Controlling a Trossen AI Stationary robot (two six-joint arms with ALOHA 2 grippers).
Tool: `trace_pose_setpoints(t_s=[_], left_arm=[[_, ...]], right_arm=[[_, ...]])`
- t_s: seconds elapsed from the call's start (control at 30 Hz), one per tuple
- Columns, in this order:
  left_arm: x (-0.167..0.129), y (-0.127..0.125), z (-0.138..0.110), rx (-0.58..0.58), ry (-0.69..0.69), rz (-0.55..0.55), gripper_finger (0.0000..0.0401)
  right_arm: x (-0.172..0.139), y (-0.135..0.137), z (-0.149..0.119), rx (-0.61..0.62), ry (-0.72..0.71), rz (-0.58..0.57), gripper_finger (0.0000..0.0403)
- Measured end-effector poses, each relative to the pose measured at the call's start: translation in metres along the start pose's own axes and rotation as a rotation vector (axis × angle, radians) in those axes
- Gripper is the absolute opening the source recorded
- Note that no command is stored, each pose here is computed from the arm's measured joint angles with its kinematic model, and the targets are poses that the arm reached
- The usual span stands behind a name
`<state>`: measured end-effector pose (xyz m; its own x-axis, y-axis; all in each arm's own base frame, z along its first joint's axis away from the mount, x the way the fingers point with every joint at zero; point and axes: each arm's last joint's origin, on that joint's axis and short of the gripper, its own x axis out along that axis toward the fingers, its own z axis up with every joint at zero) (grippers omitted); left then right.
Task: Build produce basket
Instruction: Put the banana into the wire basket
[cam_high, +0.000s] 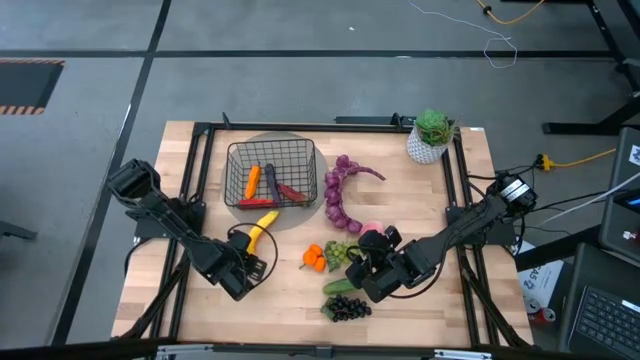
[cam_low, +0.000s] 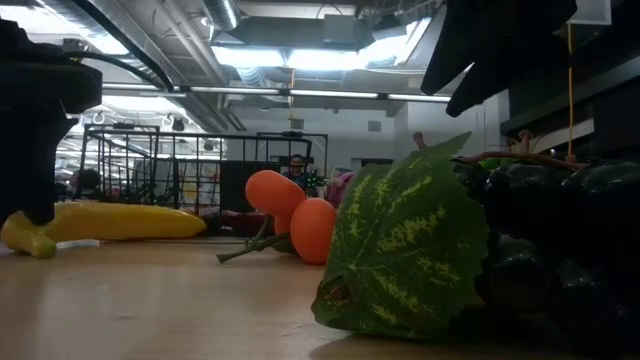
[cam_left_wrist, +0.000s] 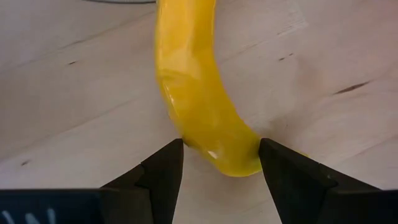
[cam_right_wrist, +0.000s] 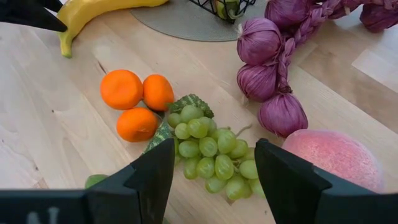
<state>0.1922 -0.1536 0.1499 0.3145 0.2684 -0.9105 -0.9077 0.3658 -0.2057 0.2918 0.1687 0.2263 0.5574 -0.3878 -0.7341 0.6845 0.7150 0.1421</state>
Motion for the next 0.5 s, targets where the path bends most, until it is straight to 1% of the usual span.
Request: trace_pose_setpoints(t_s=[0.23, 0.5], left_arm=[[-0.0003, 0.0021, -0.0042, 0.004, 0.138, 0.060, 0.0206], [-0.0003, 0.0023, -0.0039, 0.004, 0.137, 0.063, 0.0206]], right_arm=[[0.0000, 0.0000, 0.0000, -0.001, 0.000, 0.000, 0.0221], [-0.0001, -0.0001, 0.0001, -0.003, 0.000, 0.000, 0.0221]])
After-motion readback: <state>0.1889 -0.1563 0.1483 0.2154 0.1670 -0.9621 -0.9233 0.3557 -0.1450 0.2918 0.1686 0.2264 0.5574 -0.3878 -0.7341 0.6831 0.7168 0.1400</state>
